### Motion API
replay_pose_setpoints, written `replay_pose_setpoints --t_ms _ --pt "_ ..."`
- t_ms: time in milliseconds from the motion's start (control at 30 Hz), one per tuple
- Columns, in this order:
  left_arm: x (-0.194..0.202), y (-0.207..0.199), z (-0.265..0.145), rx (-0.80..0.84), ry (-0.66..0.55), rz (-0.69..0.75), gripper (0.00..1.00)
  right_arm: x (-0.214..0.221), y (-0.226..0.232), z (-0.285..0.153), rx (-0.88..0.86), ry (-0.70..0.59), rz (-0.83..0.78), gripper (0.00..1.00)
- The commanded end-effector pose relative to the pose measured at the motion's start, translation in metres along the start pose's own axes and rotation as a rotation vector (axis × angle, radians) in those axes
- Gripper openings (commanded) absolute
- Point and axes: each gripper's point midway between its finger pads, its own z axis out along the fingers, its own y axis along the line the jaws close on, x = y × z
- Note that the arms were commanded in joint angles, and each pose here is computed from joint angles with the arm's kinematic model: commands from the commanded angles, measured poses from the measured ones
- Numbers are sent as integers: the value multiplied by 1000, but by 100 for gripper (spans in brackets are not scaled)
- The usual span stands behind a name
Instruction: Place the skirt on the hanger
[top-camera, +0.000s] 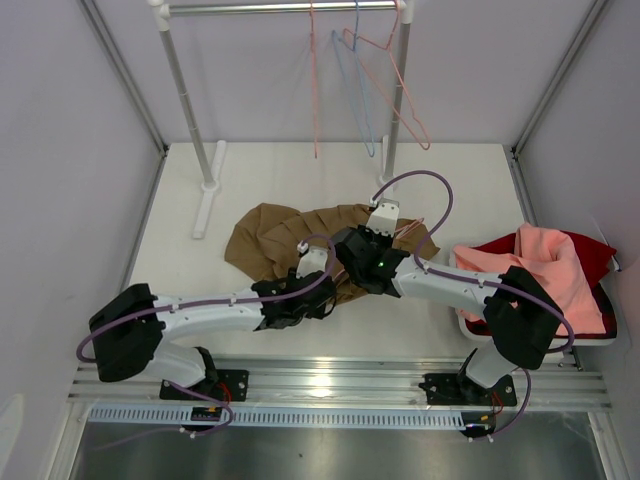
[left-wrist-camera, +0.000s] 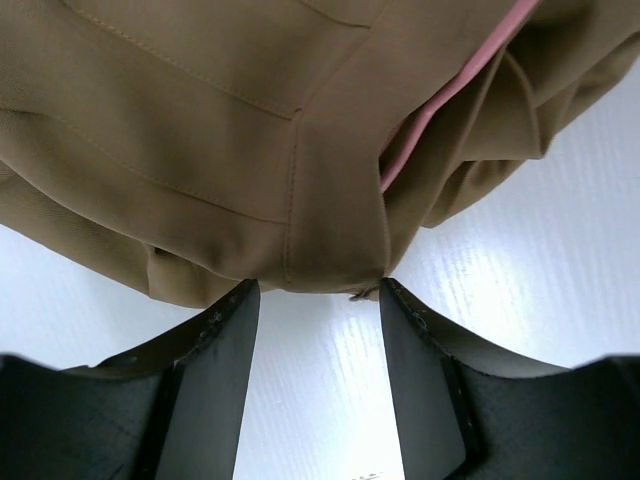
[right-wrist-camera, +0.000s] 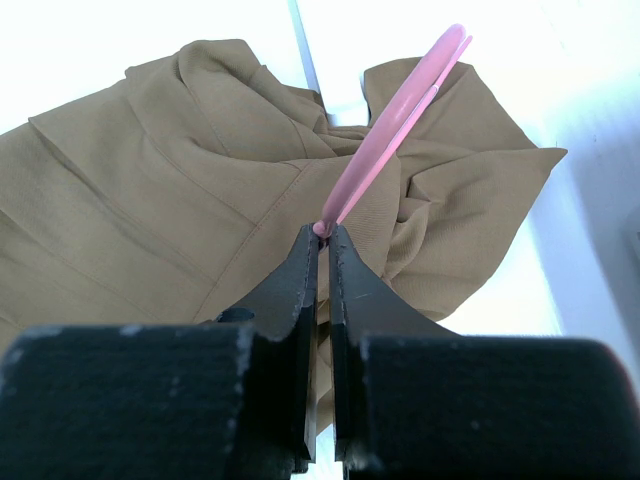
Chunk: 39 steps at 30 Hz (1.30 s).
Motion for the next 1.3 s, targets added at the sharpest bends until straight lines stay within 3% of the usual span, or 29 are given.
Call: replay_pose_setpoints --t_ms 0,500,567,667,767,833,967,1133,1267 --pt "-19 -18 -15 83 -66 -73 57 24 -14 1 31 57 -75 0" --pt "-30 -10 5 -75 -90 -24 54 27 -15 -1 2 71 -27 0" --pt "-27 -7 8 -91 -78 -8 47 29 -15 -1 -3 75 -26 0" --pt "-26 -4 8 -107 -72 3 22 33 -16 -2 -8 78 -30 0" --pt "-27 -2 2 -99 -67 21 7 33 -19 -8 -10 69 -39 0" --pt "-32 -7 -6 -61 -59 54 1 31 -21 -13 -11 54 -52 0" --pt "-41 -38 -35 156 -18 102 0 15 -29 -31 3 7 -90 0" --pt "-74 -65 -108 404 -28 111 0 -15 -41 -58 27 -77 -122 0" --pt "-95 -59 -155 467 -51 113 0 -36 -51 -88 33 -128 -218 0"
